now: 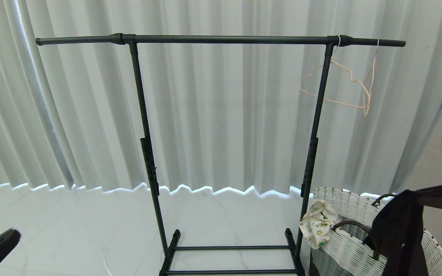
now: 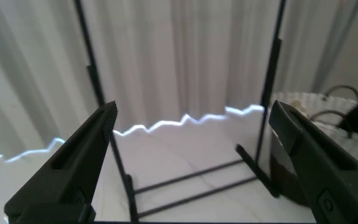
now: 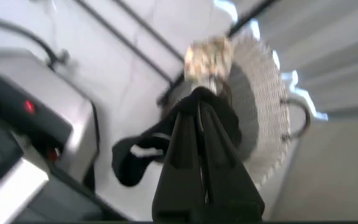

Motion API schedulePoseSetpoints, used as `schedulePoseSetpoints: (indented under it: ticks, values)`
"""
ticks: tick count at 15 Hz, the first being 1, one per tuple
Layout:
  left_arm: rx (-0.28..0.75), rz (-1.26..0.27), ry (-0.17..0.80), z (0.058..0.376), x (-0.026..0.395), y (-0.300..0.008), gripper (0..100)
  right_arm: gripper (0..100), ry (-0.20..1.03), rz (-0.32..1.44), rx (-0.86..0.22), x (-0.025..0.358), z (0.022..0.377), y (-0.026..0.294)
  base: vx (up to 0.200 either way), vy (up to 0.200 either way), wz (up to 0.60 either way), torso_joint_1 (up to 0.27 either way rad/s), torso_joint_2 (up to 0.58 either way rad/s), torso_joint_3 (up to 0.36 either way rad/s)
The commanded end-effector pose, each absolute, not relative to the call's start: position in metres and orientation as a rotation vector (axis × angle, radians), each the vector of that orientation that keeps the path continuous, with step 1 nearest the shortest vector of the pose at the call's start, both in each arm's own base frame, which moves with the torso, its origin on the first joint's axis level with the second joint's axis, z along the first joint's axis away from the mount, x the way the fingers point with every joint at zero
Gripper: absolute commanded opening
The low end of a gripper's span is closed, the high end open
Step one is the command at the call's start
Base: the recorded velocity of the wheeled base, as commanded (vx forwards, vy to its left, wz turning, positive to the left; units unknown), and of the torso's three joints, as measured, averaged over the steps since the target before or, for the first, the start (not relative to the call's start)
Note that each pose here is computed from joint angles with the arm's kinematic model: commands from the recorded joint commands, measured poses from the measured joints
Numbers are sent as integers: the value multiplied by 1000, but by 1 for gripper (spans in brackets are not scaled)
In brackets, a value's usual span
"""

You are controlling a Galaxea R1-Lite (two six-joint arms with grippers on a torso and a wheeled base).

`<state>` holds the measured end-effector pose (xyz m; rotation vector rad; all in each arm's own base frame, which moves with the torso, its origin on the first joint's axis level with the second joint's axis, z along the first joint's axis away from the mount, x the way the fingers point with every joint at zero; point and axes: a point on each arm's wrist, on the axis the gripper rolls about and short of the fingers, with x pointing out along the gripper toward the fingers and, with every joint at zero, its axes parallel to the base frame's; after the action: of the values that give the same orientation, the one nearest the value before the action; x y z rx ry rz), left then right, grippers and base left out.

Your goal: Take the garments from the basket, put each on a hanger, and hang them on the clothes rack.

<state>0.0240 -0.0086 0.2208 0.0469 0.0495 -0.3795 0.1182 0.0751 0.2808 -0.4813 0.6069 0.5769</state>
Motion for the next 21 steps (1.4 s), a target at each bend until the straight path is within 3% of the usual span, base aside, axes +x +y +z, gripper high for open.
schedulePoseSetpoints:
  ticks: [1,5,8,9,11,12,13,15,21]
  values:
    - [40,-533,227,235,82,-26,100,0,570,604,-476,120,288,82,0,0,0,0,0,0]
    - [57,-640,399,227,119,-75,100,0,498,633,-439,131,300,98,0,0,0,0,0,0]
    - [35,-641,406,227,133,-133,100,0,474,645,-394,132,302,105,0,0,0,0,0,0]
    - [59,-617,429,217,140,-168,100,0,473,650,-395,132,302,105,0,0,0,0,0,0]
    - [117,-682,492,199,137,-209,100,0,471,653,-395,133,302,106,0,0,0,0,0,0]
    - [119,-688,495,198,136,-212,100,0,471,653,-395,133,302,106,0,0,0,0,0,0]
    - [116,-745,514,194,137,-249,100,0,454,651,-387,134,302,108,0,0,0,0,0,0]
    - [89,-764,523,192,145,-284,100,0,439,652,-382,134,302,107,0,0,0,0,0,0]
    - [81,-876,614,167,164,-324,100,0,440,647,-350,134,300,107,0,0,0,0,0,0]
